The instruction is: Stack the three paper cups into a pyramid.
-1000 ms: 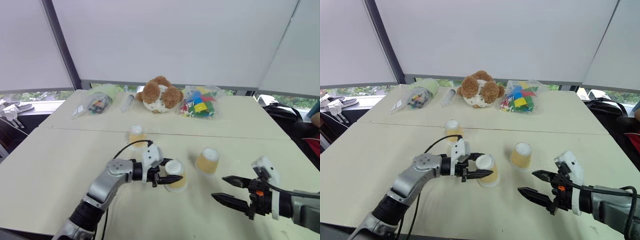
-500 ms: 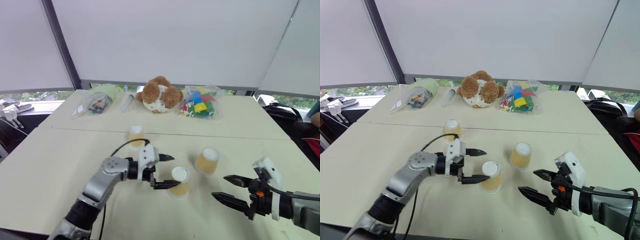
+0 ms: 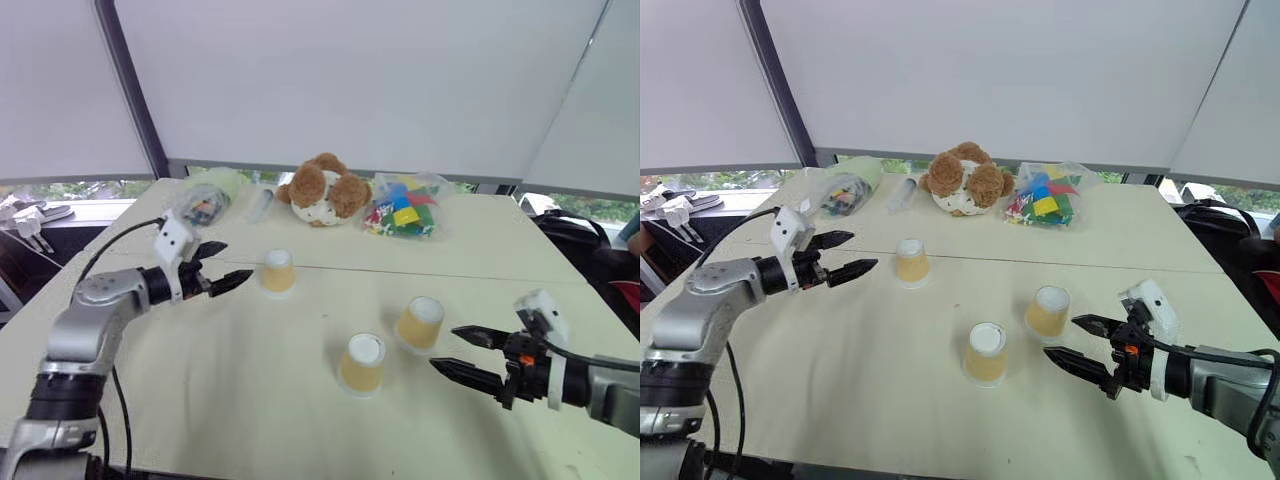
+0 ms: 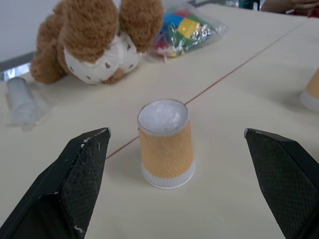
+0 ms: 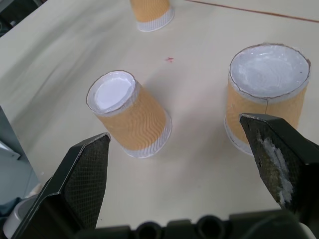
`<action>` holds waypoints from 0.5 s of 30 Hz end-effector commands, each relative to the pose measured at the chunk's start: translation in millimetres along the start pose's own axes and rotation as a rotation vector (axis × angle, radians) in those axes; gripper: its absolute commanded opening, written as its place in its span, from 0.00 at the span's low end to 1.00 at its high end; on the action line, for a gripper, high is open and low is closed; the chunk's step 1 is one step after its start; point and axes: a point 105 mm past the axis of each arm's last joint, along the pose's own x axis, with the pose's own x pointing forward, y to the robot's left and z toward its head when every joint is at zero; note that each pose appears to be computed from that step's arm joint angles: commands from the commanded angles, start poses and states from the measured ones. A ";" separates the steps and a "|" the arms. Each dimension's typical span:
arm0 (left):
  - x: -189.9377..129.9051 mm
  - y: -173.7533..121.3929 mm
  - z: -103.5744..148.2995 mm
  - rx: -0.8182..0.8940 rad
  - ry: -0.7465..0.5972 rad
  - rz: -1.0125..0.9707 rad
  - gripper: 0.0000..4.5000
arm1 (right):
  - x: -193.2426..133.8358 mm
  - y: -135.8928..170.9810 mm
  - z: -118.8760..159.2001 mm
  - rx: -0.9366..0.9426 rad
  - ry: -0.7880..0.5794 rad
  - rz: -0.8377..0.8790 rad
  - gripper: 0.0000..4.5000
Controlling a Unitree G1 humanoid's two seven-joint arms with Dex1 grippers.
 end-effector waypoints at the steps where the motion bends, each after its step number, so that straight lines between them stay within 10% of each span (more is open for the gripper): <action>1: 17.0 6.6 -1.1 0.067 -0.014 0.023 0.99 | -2.6 -0.3 6.5 -0.041 -0.008 -0.009 1.00; 15: 61.7 24.5 2.4 0.000 -0.094 0.058 0.99 | -7.2 4.8 3.0 -0.042 -0.014 -0.054 1.00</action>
